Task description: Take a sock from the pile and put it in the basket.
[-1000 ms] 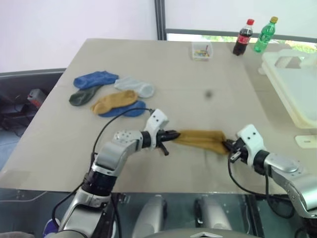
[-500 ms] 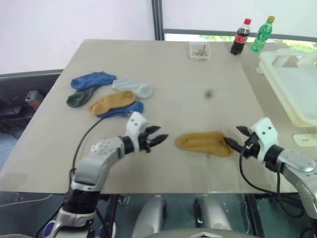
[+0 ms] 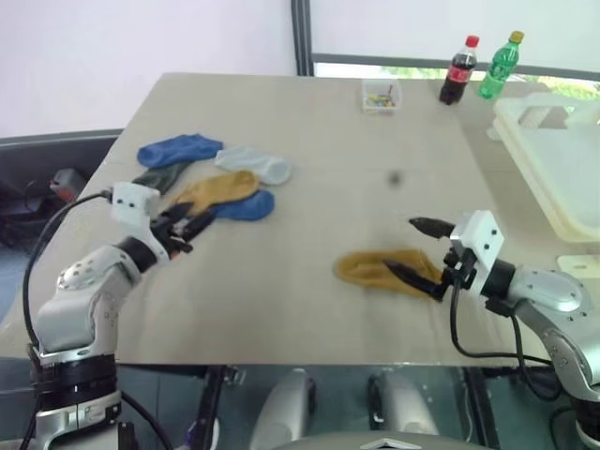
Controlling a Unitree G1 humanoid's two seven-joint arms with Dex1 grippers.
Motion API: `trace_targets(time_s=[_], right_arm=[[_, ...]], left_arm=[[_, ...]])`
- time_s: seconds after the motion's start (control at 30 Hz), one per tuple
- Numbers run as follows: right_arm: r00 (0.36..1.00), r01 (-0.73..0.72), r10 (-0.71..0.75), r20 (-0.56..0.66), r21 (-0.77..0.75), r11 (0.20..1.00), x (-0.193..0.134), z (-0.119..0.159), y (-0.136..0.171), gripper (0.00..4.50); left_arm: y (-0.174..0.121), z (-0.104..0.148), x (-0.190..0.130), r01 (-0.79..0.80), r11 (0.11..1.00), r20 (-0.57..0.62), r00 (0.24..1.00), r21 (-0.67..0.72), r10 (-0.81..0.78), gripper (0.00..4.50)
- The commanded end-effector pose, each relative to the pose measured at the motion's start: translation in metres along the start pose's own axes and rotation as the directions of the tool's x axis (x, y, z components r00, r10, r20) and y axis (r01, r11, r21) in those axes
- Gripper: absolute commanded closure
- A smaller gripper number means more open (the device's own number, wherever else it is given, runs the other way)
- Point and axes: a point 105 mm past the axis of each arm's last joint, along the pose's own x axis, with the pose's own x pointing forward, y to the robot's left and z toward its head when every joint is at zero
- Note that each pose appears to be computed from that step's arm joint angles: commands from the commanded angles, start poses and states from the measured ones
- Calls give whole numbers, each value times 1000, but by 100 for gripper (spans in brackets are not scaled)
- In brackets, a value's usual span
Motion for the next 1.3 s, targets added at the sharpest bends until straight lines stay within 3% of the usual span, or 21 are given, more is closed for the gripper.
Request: trace_targets(time_s=[0.03, 0.2, 0.37, 0.6, 0.87, 0.97, 1.1, 1.3], right_arm=[[999, -18, 20, 36, -45, 999, 7, 9, 3, 6], [999, -4, 5, 38, -46, 999, 12, 8, 3, 6], [999, 17, -15, 38, -57, 998, 15, 8, 2, 6], [998, 48, -46, 35, -62, 997, 16, 9, -1, 6], [998, 56, -54, 35, -74, 996, 12, 11, 0, 6], [998, 51, -48, 36, -85, 995, 10, 12, -1, 0], [998, 56, -54, 33, -90, 994, 8, 12, -4, 0], [998, 55, -52, 32, -91, 994, 8, 11, -4, 0]], left_arm=[[-20, 16, 14, 18, 998, 55, 998, 64, -21, 191], [-43, 32, 42, 15, 988, 94, 995, 153, -29, 191], [-52, 39, 76, -52, 989, 100, 994, 141, 38, 191], [-52, 18, 116, -187, 977, 1, 982, 101, 188, 191], [-48, 12, 125, -252, 965, -35, 966, 71, 255, 191], [-50, 12, 127, -249, 966, -31, 967, 70, 252, 266], [-51, 16, 125, -247, 966, -13, 969, 72, 248, 446], [-47, 20, 111, -246, 966, 8, 969, 76, 246, 446]])
